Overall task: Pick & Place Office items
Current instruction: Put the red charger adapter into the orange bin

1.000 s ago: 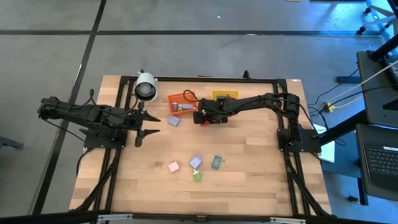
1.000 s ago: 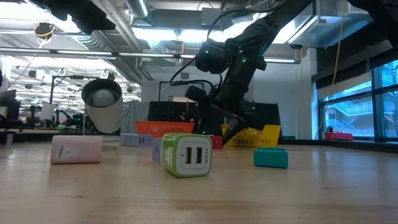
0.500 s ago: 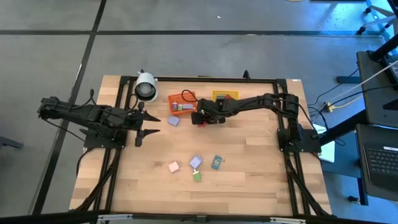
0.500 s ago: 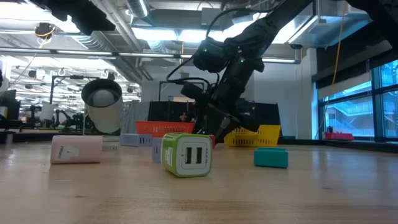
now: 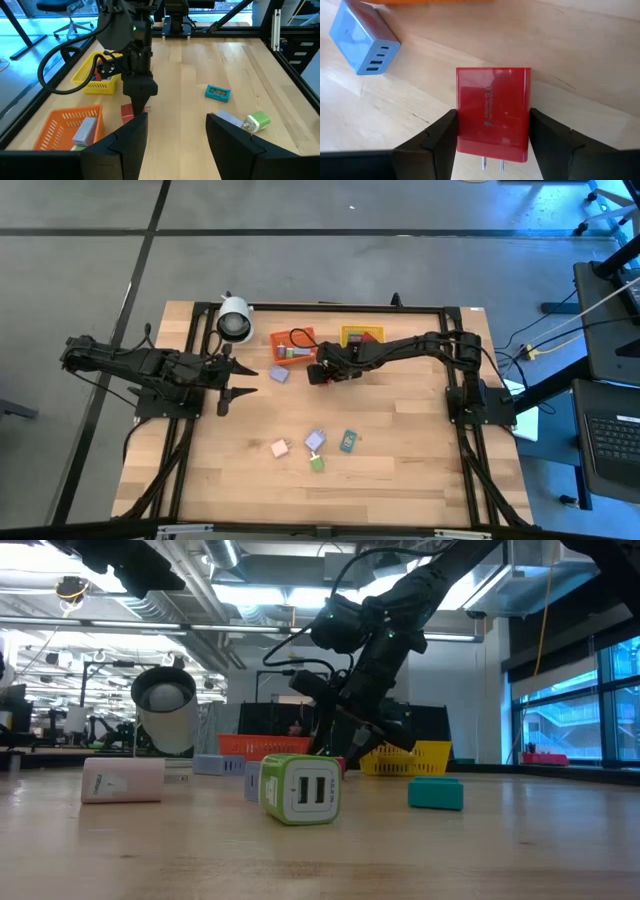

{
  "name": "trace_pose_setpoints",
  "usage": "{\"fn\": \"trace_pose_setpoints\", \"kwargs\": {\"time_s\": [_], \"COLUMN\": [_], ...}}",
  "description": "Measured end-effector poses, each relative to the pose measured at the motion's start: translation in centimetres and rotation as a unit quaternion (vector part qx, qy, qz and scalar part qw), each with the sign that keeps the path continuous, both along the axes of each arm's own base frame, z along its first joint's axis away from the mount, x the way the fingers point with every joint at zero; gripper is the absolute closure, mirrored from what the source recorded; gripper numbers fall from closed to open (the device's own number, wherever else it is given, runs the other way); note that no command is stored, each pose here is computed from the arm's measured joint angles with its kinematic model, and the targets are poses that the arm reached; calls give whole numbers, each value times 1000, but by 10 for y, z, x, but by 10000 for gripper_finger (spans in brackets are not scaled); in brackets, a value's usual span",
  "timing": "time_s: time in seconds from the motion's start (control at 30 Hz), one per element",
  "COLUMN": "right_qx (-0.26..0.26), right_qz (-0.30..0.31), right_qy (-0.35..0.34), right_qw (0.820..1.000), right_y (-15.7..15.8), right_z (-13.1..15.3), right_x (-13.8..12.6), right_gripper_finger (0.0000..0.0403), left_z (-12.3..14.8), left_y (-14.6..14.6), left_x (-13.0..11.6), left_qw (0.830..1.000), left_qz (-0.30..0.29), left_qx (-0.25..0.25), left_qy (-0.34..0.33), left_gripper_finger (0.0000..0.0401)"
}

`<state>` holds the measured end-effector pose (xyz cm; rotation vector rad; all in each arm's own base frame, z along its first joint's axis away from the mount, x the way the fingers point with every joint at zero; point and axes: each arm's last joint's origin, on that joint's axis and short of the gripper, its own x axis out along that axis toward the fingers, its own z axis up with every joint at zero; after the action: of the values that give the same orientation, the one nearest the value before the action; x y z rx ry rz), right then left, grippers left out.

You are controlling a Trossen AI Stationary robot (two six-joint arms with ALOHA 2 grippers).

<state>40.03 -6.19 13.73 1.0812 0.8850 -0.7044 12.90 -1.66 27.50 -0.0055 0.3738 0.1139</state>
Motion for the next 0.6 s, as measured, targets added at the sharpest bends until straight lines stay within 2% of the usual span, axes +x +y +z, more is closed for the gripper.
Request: {"fn": "trace_pose_setpoints", "kwargs": {"time_s": [0.4,0.6], "right_qx": [-35,-72], "right_qz": [15,25], "right_qy": [-50,-80], "right_qw": [998,994], "right_y": [2,7], "right_z": [44,71], "right_x": [-7,-13], "right_gripper_finger": [198,198], "left_z": [0,0], "left_y": [0,0], "left_x": [0,0], "left_qw": [1000,1000], "left_qz": [3,3], "left_qx": [-5,-5], "left_qy": [-3,-3], "left_gripper_finger": [205,205]}}
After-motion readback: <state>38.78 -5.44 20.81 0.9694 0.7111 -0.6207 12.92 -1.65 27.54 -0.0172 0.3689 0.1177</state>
